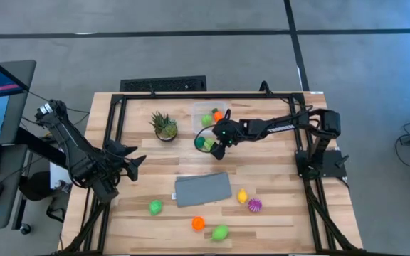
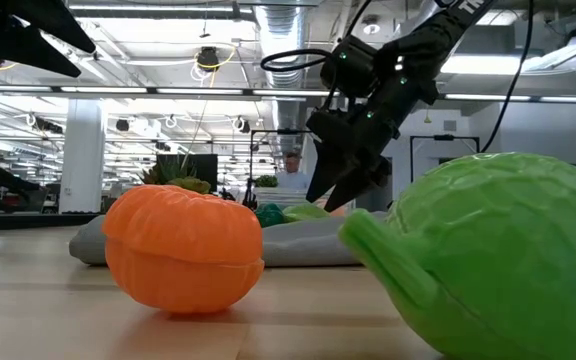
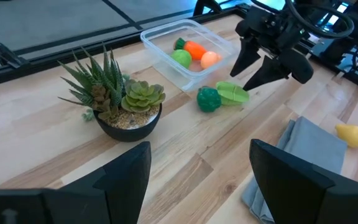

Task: Pick and placing Produce into tupperware
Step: Put the starfruit into the bin

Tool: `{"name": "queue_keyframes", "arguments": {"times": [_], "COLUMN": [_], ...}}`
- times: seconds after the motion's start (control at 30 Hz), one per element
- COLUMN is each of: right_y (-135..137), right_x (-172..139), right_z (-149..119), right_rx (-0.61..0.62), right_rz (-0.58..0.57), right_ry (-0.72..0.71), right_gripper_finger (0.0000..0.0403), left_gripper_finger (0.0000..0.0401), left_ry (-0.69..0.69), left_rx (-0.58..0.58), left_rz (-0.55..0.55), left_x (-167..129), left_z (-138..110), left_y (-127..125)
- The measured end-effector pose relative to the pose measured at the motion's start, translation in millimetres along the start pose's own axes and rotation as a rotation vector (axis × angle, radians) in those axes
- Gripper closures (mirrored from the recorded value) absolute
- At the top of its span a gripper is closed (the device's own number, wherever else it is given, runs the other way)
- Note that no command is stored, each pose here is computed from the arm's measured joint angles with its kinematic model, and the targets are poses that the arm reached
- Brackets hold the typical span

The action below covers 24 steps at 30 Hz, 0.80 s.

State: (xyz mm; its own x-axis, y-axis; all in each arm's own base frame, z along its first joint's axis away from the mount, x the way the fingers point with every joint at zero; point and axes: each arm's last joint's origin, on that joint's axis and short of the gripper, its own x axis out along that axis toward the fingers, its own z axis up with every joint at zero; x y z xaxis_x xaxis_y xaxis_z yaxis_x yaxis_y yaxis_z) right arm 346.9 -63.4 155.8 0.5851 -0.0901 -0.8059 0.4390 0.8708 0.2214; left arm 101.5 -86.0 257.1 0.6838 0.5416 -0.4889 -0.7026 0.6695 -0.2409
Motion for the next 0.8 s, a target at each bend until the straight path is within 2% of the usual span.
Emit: {"name": "queue_keyframes", "arguments": {"times": [0.8], "right_y": [1.6], "right_x": [4.5], "right_z": [-3.7], "right_rx": [0.028], "right_rz": [-0.043], "right_ry": [0.006], "right_gripper_finger": [0.0106], "left_gripper_finger": [0.0138], "left_ry": [0.002], "left_rx": [-0.004], "left_rz": [-0.002], "left_x": [0.0], "left_z": [-0.1], "left_y": [-0.3]}}
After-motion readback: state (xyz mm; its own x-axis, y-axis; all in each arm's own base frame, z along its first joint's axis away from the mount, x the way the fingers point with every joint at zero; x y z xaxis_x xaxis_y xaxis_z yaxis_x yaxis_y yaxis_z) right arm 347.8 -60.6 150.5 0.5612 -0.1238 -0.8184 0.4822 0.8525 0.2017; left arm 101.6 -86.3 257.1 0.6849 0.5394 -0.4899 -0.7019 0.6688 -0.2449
